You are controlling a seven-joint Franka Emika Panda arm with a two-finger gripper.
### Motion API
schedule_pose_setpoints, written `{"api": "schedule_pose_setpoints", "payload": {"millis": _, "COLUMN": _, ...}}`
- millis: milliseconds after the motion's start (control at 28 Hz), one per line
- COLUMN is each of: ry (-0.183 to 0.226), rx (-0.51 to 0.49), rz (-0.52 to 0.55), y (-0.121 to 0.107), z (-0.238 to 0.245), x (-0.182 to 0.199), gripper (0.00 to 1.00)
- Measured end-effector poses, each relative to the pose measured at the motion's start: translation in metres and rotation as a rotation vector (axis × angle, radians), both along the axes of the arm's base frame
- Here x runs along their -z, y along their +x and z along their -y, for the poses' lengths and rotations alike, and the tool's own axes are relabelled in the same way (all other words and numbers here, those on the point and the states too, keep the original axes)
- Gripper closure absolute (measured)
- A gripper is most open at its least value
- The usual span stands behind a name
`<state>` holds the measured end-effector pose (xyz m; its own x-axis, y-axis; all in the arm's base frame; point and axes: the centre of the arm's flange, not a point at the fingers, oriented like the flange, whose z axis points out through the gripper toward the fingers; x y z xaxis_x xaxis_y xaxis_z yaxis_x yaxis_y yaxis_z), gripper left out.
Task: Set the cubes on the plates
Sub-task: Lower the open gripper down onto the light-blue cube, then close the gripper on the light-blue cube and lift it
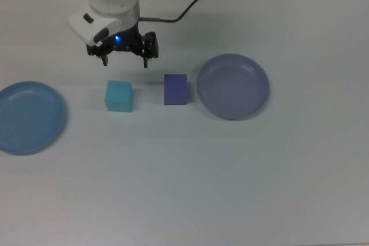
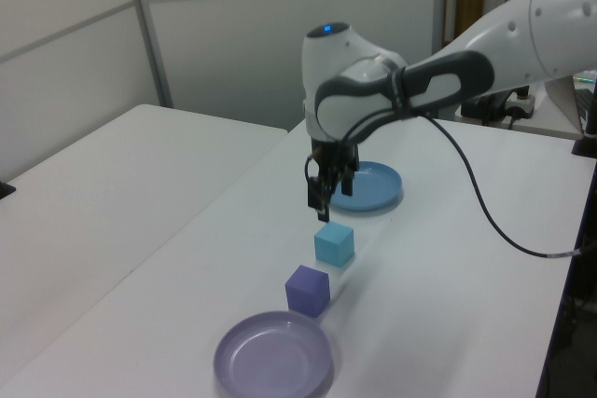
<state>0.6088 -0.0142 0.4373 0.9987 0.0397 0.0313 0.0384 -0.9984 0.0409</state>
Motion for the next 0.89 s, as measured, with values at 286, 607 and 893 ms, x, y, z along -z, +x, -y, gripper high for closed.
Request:
{"api": "schedule_pose_setpoints", "payload": {"millis": 286, "ry": -0.052, "rx": 0.019, "rz": -0.001, "y": 0.01, "z": 0.01, "x": 0.035, "gripper": 0.0}}
{"api": "schedule_pose_setpoints", "payload": {"millis": 607, "ry": -0.097, "rx": 0.06, "rz": 0.005, "y": 0.021, "z": 0.012, "x": 0.073, "gripper": 0.0}}
{"api": "schedule_pose_setpoints", "payload": {"millis": 893, "ry": -0.153, "rx": 0.07, "rz": 0.0, "y": 0.027, "z": 0.014, "x": 0.108, "gripper": 0.0}}
